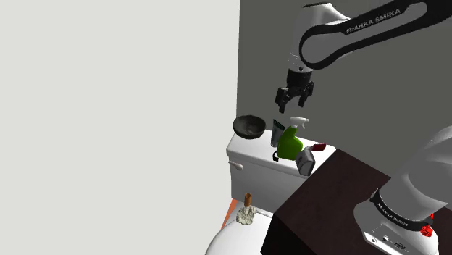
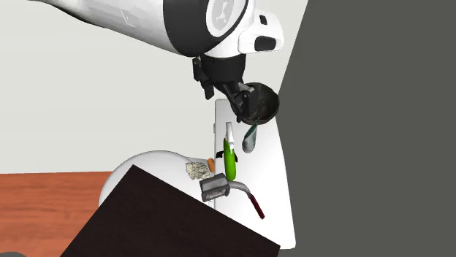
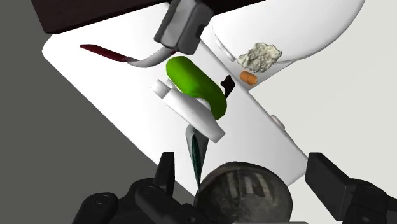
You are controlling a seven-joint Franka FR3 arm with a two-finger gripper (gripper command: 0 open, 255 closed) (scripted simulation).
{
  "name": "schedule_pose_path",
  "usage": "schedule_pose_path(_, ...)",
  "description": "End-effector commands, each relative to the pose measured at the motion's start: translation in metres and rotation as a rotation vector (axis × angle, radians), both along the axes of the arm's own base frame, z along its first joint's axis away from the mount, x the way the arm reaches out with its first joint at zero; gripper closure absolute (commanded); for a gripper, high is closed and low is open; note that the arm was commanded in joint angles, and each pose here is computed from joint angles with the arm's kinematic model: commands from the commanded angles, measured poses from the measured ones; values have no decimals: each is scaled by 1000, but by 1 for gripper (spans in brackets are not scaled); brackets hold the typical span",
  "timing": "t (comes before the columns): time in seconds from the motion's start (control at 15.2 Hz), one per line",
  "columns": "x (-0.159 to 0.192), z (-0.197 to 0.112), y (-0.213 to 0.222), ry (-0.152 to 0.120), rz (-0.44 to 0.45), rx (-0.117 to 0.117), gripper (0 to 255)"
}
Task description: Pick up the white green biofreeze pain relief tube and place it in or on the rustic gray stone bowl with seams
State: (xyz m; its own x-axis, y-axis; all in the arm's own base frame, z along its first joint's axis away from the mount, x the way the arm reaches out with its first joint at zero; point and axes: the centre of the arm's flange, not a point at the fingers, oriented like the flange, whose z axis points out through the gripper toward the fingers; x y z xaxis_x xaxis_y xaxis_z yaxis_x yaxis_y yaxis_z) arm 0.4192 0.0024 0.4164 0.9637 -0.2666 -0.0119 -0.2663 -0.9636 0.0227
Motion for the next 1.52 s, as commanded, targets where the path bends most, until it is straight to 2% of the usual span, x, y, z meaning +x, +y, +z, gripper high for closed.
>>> schedule_pose_path(0.0, 16, -18, -5, -8, -28, -8, 0)
schedule_pose_path(0.73, 96, -120, -49, -36, -173, -54, 0)
schedule_pose_path(1.19, 97, -157, -52, -36, -173, -54, 0)
schedule_pose_path(1.45, 97, -160, -52, -36, -173, -54, 0)
